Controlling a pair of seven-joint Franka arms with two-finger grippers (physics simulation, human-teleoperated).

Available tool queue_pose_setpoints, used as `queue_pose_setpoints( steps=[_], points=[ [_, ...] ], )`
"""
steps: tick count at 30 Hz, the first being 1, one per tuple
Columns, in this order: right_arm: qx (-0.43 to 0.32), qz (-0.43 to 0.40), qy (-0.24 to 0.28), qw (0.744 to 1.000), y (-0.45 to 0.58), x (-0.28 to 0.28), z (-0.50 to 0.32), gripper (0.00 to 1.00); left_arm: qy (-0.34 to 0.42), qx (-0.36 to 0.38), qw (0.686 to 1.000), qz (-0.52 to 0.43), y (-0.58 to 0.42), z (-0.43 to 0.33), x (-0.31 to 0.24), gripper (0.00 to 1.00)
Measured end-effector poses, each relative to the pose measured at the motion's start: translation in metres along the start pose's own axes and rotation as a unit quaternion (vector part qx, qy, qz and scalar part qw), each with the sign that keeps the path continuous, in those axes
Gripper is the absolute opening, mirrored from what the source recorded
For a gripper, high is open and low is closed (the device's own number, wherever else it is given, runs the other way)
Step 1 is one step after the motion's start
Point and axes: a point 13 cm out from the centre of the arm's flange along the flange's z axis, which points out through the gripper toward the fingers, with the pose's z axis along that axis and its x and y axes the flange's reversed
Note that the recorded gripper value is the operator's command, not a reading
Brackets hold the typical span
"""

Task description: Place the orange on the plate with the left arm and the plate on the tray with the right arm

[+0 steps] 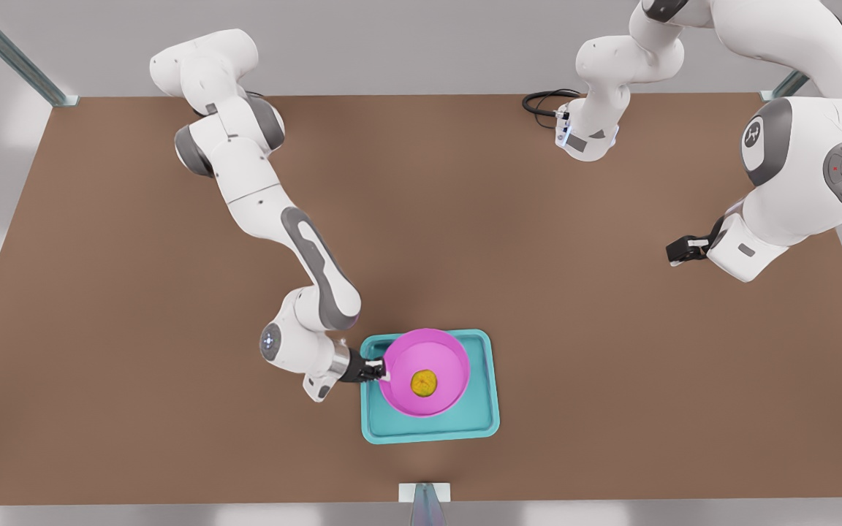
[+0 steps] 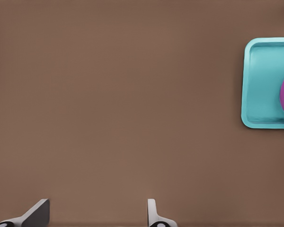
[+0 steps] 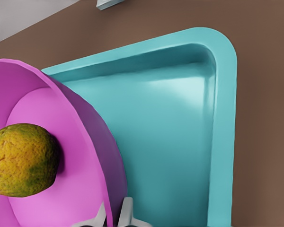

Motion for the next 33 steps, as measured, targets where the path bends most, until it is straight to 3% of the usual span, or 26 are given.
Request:
queue_pose_setpoints(
  steps=[1,8,10,13,15,18,21,25,33],
  points=[
    [0.001,0.0,0.001,1.0,-0.001,0.001,0.001,1.0,0.0,0.0,1.0,0.0,0.0,0.0,0.0,1.0],
    [0.0,-0.005,0.005,1.0,0.011,0.002,-0.003,1.0,0.0,0.001,1.0,0.001,-0.001,0.0,0.0,1.0],
    [0.031,-0.021,0.007,0.999,-0.007,-0.012,-0.035,1.0,0.0,0.001,1.0,0.001,-0.001,0.0,0.0,1.0],
    [0.121,-0.02,0.044,0.991,-0.112,-0.038,-0.15,1.0,0.0,0.001,1.0,0.002,-0.002,0.0,0.0,1.0],
    [0.217,-0.04,0.079,0.972,-0.165,-0.045,-0.252,1.0,0.001,0.001,1.0,0.002,-0.003,0.001,0.0,1.0],
    [0.314,-0.086,0.09,0.941,-0.107,-0.032,-0.45,1.0,0.003,0.001,1.0,0.001,-0.003,0.003,-0.001,1.0],
    [0.33,-0.12,0.08,0.933,-0.018,0.053,-0.607,1.0,0.004,0.001,1.0,0.001,-0.002,0.005,-0.002,1.0],
    [0.348,-0.095,0.126,0.924,-0.044,0.128,-0.645,1.0,0.013,0.001,1.0,0.0,0.0,0.015,-0.005,1.0],
    [0.365,-0.058,0.146,0.918,-0.081,0.147,-0.669,1.0,0.019,0.001,1.0,0.005,-0.006,0.021,-0.006,1.0]
  ],
)
